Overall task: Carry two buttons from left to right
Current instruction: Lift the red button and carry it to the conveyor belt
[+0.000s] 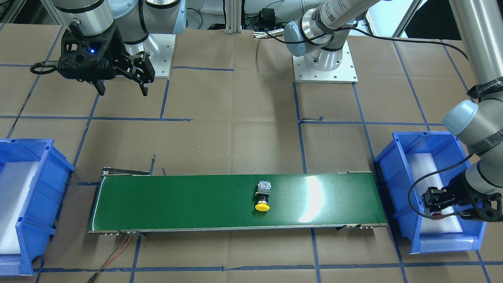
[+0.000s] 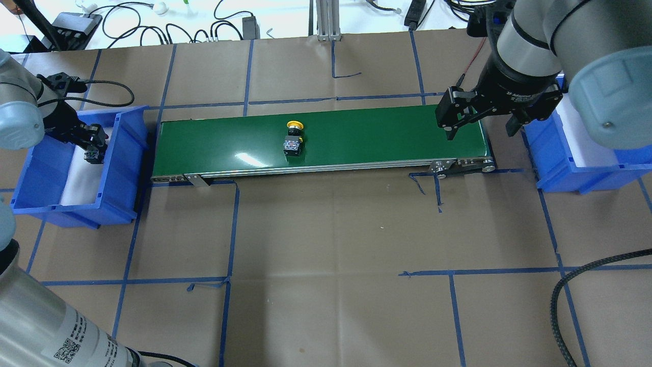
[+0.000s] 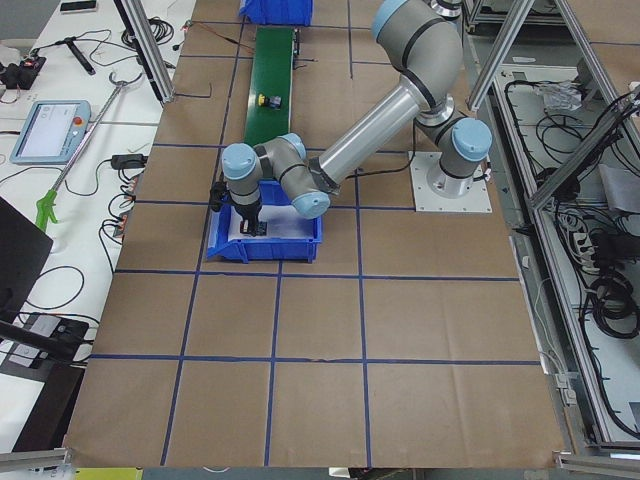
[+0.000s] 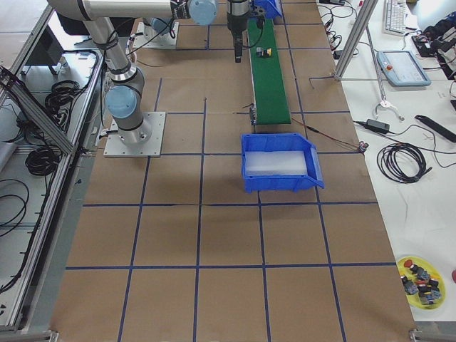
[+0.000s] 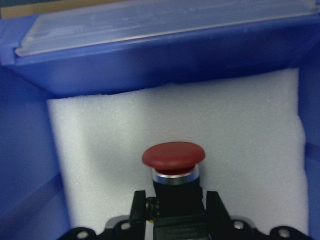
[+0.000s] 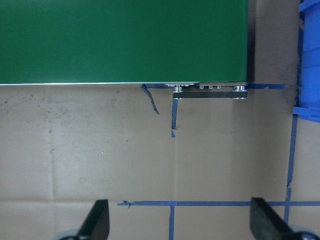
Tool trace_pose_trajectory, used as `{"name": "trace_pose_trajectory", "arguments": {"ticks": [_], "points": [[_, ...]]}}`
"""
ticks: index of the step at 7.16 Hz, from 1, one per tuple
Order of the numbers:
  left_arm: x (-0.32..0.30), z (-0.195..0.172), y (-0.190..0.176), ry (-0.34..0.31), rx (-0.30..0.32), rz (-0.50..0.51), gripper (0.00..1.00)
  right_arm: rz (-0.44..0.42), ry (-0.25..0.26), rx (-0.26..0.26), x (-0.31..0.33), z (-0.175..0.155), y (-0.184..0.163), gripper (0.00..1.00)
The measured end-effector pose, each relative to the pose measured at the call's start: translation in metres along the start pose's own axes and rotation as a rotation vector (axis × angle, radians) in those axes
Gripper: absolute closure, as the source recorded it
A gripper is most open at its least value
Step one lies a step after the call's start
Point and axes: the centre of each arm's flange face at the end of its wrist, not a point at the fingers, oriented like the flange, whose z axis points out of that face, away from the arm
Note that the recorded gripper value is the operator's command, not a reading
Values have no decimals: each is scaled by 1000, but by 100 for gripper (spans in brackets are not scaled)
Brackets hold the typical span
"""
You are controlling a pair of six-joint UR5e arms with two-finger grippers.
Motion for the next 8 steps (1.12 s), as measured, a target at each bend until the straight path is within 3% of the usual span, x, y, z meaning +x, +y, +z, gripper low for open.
{"name": "trace_pose_trajectory", "arguments": {"ticks": [2, 6, 8], "points": [[1, -32, -2, -16, 21, 7, 99, 0, 0, 0, 0, 0, 0, 0], [19, -183, 22, 14, -49, -14, 99, 1, 0, 0, 0, 0, 0, 0], [45, -203, 15, 21, -72, -30, 99, 1, 0, -2, 0, 1, 0, 0]]}}
